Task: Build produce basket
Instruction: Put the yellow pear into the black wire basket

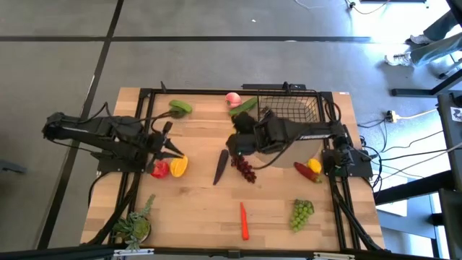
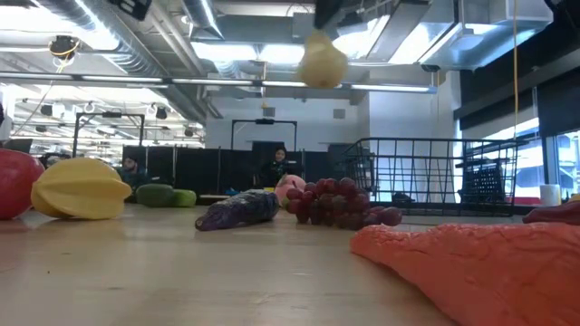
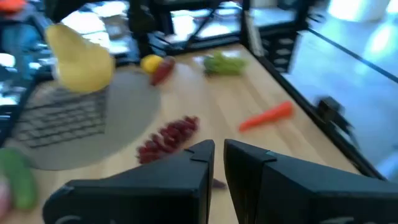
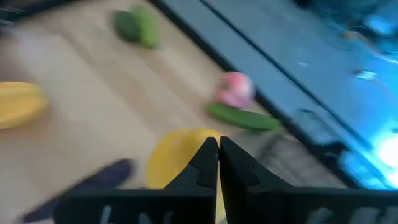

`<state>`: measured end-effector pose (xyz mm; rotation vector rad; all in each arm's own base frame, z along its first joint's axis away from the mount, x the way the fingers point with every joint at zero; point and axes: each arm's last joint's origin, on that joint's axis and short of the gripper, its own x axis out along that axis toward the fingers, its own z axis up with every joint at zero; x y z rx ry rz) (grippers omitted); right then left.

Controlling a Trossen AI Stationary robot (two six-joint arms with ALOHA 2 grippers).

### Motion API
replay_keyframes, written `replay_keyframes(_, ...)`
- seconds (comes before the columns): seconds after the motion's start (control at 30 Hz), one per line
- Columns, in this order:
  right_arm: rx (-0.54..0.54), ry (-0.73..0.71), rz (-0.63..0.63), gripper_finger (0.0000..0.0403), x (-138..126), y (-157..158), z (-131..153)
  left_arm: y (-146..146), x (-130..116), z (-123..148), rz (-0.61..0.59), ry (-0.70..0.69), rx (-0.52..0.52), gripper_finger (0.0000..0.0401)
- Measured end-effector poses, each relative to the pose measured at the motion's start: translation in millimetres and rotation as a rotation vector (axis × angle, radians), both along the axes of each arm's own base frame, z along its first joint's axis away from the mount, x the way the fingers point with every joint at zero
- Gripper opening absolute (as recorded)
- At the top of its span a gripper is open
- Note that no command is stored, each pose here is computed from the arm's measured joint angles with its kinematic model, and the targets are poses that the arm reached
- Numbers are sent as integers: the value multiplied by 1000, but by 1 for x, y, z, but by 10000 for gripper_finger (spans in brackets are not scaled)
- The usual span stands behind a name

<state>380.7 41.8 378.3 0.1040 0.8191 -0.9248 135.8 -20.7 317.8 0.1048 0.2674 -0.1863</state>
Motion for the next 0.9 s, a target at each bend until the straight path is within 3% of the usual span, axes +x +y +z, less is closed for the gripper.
replay_keyframes(0.1, -33, 4, -57, 0, -6, -15, 9, 7, 12, 1, 70, -31, 6, 27)
replay_keyframes(0.47, -94, 128, -69, 0, -38, -87, 38, 43, 44, -2, 267, -74, 74, 28)
replay_keyframes(0.63, -92, 166, -112, 0, -61, -112, 44, 60, 62, 0, 264, -159, 117, 27)
replay_keyframes(0.73, -60, 204, -152, 0, -75, -125, 37, 69, 70, 2, 246, -220, 114, 27)
replay_keyframes(0.9, -9, 262, -233, 0, -95, -147, 11, 82, 81, -6, 253, -204, 76, 28)
